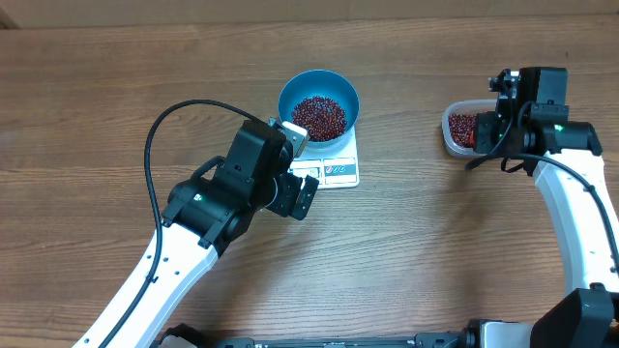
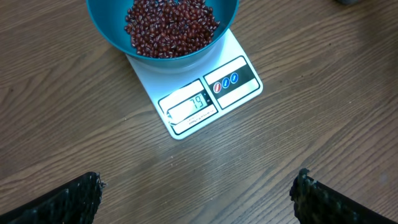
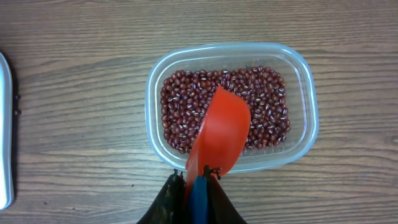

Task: Scoop item into bowl and weigh 150g on scale
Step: 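Lower the scoop into the beans with the right gripper, then drag the scoop through the beans toward the right to fill it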

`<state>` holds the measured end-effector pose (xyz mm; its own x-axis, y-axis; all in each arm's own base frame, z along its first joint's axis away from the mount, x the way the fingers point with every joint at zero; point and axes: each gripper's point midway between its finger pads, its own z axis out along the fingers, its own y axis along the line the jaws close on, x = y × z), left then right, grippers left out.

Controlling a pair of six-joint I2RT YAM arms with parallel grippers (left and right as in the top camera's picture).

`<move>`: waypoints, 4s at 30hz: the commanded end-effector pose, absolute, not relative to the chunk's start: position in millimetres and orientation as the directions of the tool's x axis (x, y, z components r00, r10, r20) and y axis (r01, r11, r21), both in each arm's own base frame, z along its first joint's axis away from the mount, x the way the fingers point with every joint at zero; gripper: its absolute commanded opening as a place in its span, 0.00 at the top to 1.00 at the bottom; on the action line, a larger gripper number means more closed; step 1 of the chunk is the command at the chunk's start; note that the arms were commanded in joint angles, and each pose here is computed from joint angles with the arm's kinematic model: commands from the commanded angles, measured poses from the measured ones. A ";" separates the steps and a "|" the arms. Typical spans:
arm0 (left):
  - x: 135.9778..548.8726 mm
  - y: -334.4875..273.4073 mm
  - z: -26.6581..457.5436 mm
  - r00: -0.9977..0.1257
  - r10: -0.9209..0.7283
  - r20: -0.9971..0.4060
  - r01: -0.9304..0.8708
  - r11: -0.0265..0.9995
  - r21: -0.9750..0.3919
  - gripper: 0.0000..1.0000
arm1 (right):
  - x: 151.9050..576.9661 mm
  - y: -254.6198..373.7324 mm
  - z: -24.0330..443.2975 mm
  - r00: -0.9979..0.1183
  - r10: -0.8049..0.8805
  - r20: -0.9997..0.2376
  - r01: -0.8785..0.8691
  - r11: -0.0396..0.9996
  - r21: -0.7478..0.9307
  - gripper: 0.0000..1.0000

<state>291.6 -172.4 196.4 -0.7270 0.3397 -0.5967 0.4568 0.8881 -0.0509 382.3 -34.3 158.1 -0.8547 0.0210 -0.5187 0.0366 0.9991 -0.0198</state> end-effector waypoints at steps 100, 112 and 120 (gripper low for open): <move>290.9 -173.1 193.0 -0.726 0.356 -0.589 0.471 0.881 -0.048 0.00 | 403.5 -24.2 97.4 -0.870 -0.003 -0.493 -0.192 0.923 0.333 0.96; 290.9 -173.1 193.1 -0.726 0.356 -0.589 0.471 0.881 -0.048 0.00 | 403.7 -25.1 67.1 -0.899 0.070 -0.432 -0.154 0.873 0.463 0.96; 290.9 -173.1 193.0 -0.726 0.356 -0.589 0.471 0.881 -0.048 0.01 | 400.4 -55.0 69.4 -0.889 0.158 -0.429 -0.081 0.869 0.488 0.96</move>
<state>291.6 -172.4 196.4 -0.7270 0.3397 -0.5967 0.4568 0.8881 -0.0509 405.2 -50.3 83.5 -0.8724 0.1278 -0.4717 -0.1229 0.8768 0.4649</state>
